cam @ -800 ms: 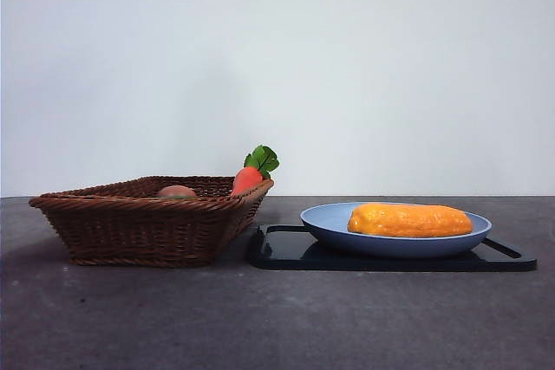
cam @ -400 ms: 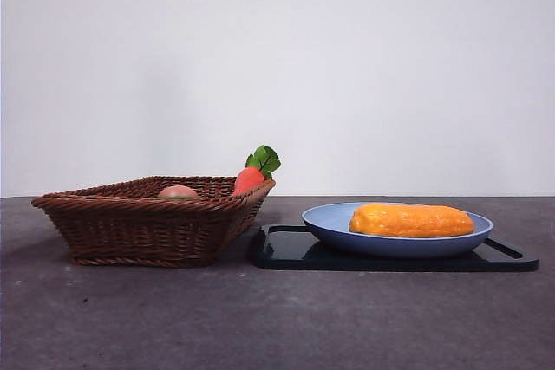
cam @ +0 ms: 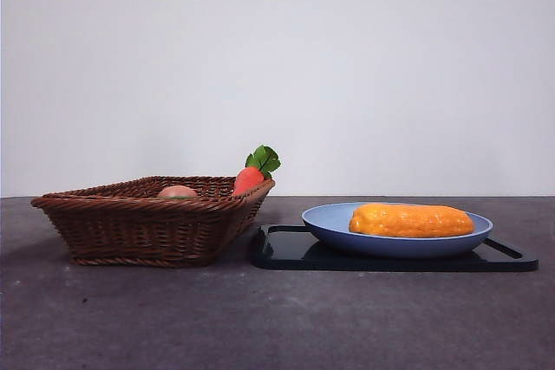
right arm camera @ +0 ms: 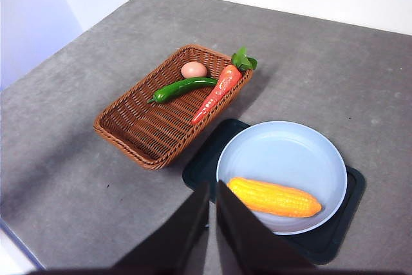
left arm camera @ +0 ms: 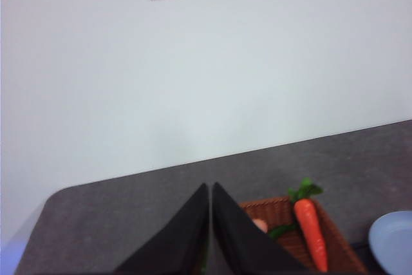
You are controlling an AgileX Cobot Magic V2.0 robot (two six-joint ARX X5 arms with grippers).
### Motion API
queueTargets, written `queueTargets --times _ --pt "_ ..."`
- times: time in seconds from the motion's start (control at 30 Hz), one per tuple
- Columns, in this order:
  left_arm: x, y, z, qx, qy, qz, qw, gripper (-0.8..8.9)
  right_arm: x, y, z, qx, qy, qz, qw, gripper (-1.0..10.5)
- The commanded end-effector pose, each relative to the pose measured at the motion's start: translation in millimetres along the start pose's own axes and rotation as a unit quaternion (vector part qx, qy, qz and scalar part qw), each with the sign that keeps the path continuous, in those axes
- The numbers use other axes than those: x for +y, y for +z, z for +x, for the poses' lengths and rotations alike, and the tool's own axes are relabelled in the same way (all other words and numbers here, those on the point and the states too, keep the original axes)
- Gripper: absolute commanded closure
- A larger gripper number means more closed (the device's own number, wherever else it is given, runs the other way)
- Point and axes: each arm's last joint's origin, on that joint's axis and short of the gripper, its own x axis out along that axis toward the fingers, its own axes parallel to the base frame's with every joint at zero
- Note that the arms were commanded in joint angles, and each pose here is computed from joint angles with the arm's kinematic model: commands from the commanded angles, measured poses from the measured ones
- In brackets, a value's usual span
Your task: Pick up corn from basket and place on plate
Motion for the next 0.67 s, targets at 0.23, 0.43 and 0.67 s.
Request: queueTargets --times 0.23,0.43,0.67 --pt "-9 -123 12 -0.008 0.005 -0.031 0.999 8.06 1 4 -2 -0.009 0.001 -0.009 1.0 9.4" --pt "-14 -184 18 0.032 0.009 -0.043 0.999 8.06 1 4 -2 -0.009 0.001 -0.009 1.0 9.4" --pt "-16 -234 23 0.071 0.03 -0.057 0.995 8.06 1 4 -2 -0.009 0.001 -0.009 1.0 9.4"
